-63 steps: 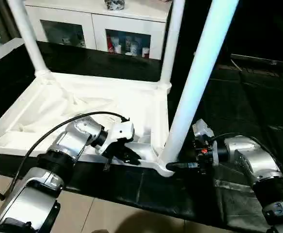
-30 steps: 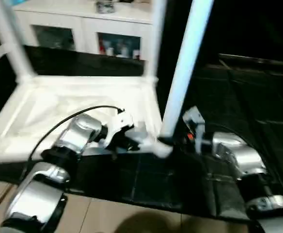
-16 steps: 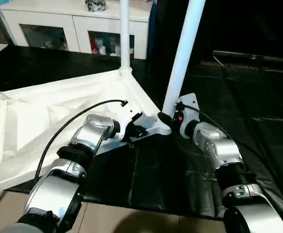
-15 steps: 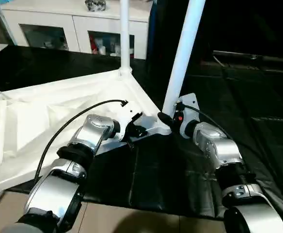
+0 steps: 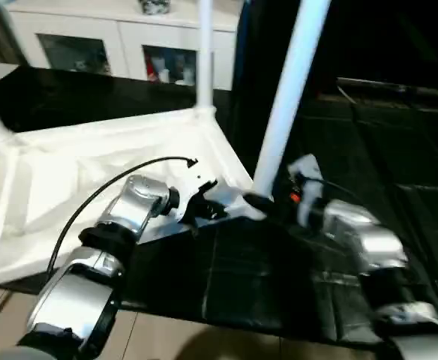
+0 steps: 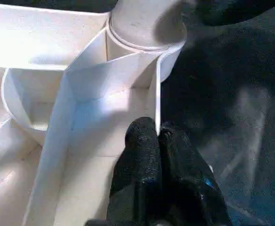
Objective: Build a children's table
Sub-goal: Rotate leg to tighten
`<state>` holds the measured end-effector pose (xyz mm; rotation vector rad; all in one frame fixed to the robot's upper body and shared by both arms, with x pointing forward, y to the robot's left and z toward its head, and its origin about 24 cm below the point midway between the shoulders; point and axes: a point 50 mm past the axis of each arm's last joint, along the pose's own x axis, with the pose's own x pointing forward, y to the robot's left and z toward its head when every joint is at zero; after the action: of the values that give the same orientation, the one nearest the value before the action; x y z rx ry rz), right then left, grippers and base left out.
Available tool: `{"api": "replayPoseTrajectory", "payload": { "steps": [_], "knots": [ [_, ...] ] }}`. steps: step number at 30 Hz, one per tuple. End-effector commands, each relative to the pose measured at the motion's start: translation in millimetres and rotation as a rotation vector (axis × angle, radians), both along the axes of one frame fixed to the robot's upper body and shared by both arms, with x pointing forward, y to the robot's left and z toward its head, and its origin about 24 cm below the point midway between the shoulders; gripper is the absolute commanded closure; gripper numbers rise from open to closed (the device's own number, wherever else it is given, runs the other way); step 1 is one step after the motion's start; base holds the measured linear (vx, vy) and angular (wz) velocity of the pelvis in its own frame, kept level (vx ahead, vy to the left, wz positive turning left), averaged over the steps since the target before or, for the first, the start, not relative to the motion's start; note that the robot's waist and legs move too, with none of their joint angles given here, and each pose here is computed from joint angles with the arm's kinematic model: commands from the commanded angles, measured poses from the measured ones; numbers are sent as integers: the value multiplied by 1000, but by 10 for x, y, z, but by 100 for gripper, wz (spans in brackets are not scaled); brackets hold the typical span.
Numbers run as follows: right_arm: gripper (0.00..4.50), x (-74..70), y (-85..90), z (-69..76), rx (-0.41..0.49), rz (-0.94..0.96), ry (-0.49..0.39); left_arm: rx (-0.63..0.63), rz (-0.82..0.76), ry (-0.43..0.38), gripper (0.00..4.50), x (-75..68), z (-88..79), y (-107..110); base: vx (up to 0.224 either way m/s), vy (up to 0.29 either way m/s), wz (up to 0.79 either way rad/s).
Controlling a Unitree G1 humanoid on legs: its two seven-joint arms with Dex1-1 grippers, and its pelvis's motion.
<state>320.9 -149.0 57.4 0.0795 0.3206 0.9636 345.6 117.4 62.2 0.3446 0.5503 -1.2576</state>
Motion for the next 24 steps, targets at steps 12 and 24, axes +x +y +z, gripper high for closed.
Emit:
{"api": "replayPoseTrajectory", "payload": {
  "steps": [12,24],
  "knots": [
    [3,-311,-96,110,12,475,52,47,-434,14,450,-252,91,55,0,0,0],
    [82,-300,-29,63,1,547,94,63,-521,16,450,-330,97,60,0,0,0]
  ]
}}
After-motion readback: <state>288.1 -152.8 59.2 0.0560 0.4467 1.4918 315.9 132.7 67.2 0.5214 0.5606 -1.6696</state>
